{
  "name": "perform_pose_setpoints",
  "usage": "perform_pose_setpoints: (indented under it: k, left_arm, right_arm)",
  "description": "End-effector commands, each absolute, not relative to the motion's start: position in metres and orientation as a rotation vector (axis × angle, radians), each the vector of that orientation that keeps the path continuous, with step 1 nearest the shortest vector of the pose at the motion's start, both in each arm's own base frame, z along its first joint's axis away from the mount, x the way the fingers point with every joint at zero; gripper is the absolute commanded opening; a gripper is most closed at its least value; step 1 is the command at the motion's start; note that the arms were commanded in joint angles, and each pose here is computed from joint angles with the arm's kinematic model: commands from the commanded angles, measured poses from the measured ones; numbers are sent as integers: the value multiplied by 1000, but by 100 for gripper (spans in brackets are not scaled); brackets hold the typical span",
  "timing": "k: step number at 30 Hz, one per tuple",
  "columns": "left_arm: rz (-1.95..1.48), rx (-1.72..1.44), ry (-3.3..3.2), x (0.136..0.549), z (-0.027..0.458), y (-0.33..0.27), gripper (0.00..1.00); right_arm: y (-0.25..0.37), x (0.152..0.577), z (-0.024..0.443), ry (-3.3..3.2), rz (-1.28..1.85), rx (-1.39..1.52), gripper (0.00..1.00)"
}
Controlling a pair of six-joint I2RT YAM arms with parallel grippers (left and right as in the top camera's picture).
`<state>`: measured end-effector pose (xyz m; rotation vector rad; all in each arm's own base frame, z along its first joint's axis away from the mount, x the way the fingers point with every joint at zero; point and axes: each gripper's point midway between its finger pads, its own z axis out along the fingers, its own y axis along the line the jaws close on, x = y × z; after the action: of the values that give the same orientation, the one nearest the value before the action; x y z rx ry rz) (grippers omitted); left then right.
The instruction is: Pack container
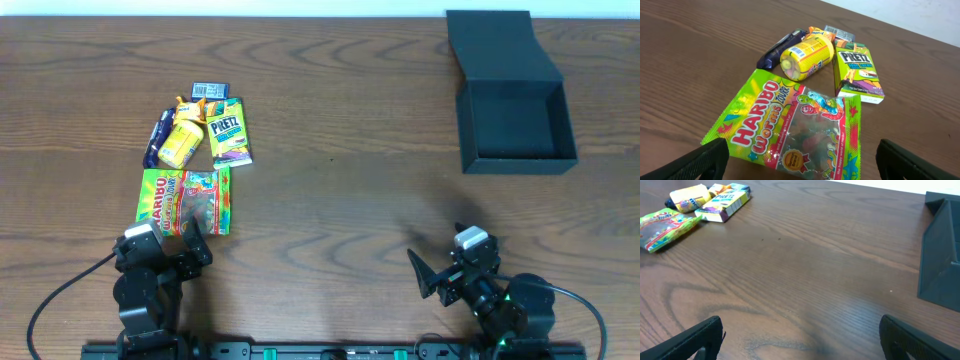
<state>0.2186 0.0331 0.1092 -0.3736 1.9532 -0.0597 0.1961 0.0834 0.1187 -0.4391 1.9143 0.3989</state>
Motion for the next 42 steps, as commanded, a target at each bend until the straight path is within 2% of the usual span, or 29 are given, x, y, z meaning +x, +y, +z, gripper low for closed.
perform_pose_setpoints:
  k: [1,10,16,20,24,33,36,42]
  left_arm:
    - [-50,-385,1970,217,100,35,95]
    - [-50,-385,1970,217,100,35,95]
    - [-50,-385,1970,217,100,35,95]
    - [-50,-385,1970,217,100,35,95]
    - [-50,-385,1970,217,100,35,95]
    - [-50,-385,1970,217,100,35,95]
    - [-50,-385,1970,217,100,35,95]
    - [-50,-385,1970,217,100,35,95]
  right_arm:
    - [81,197,118,1913,383,-429,99]
    - [78,200,122,1917,414,-351,99]
    - [78,209,146,1890,740,117,99]
    - [86,203,143,1918,1073,501,99]
    - [89,199,134,1951,1158,636,99]
    - [97,199,150,1910,1200,534,99]
    - [93,208,171,1820,1162,452,99]
    - [89,229,170,1837,1074,416,99]
